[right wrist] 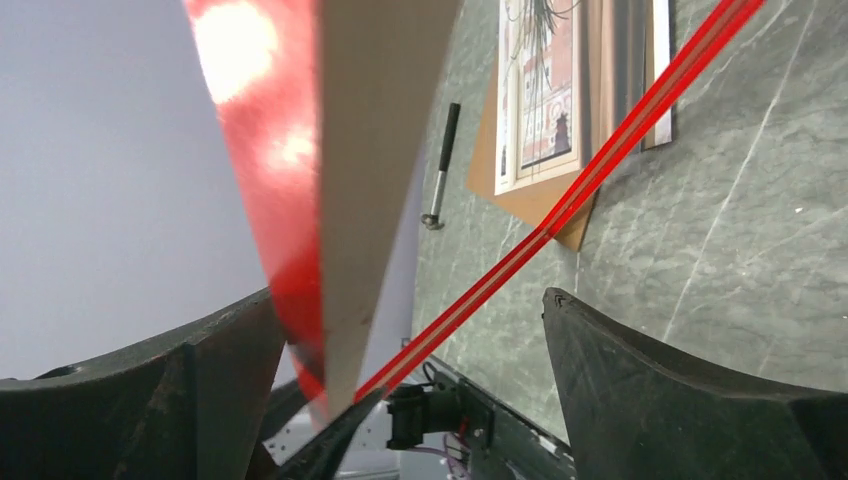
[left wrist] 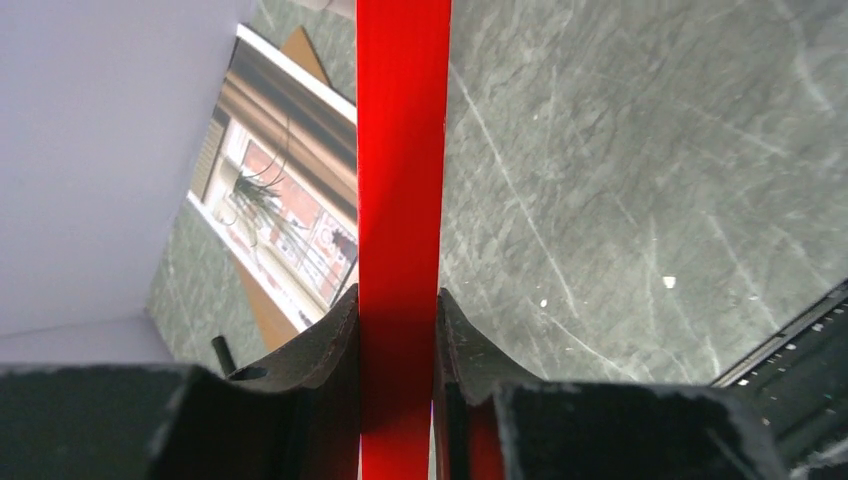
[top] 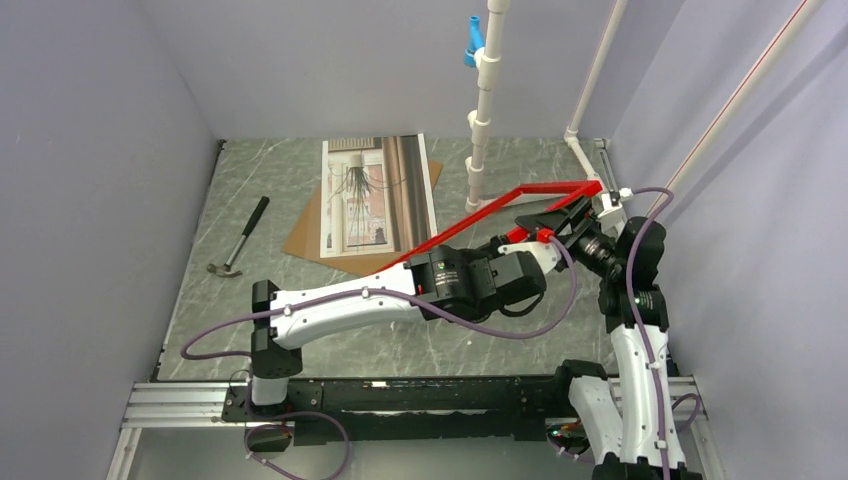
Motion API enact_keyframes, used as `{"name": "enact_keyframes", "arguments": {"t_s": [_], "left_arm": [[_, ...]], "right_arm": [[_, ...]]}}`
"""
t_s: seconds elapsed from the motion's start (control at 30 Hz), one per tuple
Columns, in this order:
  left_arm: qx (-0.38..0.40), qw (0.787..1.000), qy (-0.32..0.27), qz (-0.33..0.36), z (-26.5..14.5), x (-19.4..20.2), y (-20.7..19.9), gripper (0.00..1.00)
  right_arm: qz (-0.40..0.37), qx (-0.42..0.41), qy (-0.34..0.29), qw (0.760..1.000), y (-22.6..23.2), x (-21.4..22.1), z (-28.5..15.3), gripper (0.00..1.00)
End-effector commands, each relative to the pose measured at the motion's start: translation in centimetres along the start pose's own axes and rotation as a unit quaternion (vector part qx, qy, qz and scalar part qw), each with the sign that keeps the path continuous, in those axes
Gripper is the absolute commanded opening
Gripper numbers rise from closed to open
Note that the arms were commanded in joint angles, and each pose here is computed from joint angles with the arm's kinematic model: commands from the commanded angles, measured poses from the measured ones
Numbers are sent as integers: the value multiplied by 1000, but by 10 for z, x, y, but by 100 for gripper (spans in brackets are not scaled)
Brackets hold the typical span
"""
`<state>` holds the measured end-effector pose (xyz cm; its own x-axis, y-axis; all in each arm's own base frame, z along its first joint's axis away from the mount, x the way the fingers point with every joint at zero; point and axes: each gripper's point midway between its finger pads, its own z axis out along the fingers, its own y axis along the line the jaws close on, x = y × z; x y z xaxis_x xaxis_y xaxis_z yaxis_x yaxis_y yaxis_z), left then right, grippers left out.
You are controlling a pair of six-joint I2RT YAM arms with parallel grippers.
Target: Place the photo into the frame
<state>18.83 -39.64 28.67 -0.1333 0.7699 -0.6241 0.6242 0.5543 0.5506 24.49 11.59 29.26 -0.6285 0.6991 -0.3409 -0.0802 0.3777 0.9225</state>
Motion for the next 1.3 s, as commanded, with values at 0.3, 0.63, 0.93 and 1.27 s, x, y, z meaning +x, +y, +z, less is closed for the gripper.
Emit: {"name": "enact_keyframes", "arguments": {"t_s": [0.3,0.63,0.93,1.27], "left_arm": [[199,946,-95,-237,-76,-26,51,0],[265,879,-120,-377,-112,17,106,0],[281,823,-144,-472,-128,51,120,0],[257,751,-143,-592,-71,101,127,0]], "right_arm": [[-120,-10,-2,993,35,12,-32,100],[-145,-18,-10,989,43,7,-33,100],[-142,-7,-9,990,30,3,-25,100],[-128,15,-2,992,4,-2,-12,100]]}}
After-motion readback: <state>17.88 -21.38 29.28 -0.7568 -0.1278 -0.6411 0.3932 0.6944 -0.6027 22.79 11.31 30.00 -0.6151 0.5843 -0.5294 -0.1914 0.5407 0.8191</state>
